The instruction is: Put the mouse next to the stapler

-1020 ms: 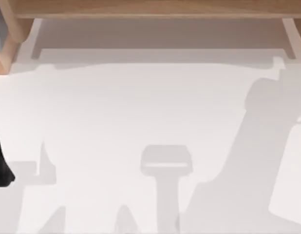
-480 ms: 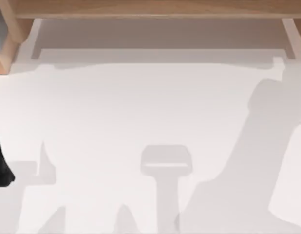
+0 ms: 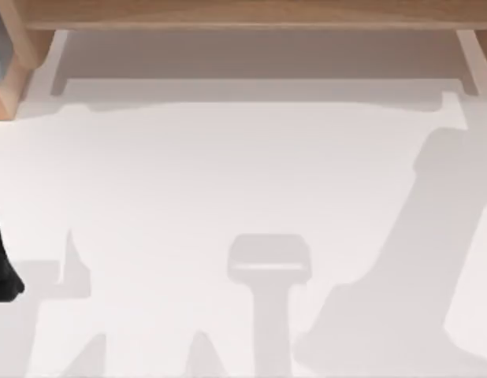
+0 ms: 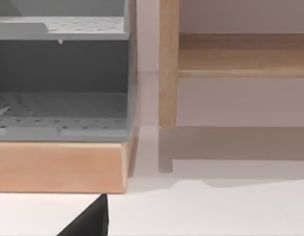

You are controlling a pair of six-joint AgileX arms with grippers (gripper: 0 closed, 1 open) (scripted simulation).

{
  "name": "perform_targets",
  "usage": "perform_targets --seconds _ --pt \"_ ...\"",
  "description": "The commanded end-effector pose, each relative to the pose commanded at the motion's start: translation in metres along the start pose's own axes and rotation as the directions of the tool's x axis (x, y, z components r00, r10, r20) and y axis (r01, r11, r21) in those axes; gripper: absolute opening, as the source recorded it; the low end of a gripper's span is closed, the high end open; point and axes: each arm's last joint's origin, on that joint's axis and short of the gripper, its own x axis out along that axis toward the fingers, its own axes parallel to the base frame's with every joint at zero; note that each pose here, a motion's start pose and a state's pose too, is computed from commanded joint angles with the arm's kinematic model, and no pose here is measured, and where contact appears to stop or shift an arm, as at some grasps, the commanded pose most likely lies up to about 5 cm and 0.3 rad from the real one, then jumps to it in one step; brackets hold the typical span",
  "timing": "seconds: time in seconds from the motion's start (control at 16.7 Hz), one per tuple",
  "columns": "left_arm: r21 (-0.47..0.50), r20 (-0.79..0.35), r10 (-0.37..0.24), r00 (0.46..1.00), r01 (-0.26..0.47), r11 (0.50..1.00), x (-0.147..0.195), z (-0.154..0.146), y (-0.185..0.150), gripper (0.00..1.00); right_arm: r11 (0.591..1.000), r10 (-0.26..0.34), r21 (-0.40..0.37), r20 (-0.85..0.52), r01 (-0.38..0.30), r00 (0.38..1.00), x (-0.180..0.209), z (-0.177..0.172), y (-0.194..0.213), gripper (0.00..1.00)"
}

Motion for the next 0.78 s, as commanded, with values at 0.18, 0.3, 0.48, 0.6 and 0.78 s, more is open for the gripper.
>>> perform_targets --seconds 0.18,0.3,0.48,0.6,0.78 --pt "0.0 0.0 0.0 1.0 0.0 1.0 0.0 0.0 0.0 1.0 1.0 0.0 0.0 0.0 0.0 1.0 0.0 0.0 0.0 1.0" --pt "0.0 0.0 0.0 1.0 0.0 1.0 0.0 0.0 0.0 1.0 1.0 0.0 0.0 0.0 0.0 1.0 0.0 0.0 0.0 0.85" --pt "0.0 0.0 0.0 1.0 0.0 1.0 0.0 0.0 0.0 1.0 1.0 0.0 0.0 0.0 0.0 1.0 0.0 0.0 0.0 0.62" --pt "0.0 0.0 0.0 1.0 0.0 1.0 0.0 0.0 0.0 1.0 1.0 0.0 0.0 0.0 0.0 1.0 0.0 0.0 0.0 0.47" --pt "0.0 0.0 0.0 1.0 0.0 1.0 0.0 0.0 0.0 1.0 1.0 0.0 0.0 0.0 0.0 1.0 0.0 0.0 0.0 0.25"
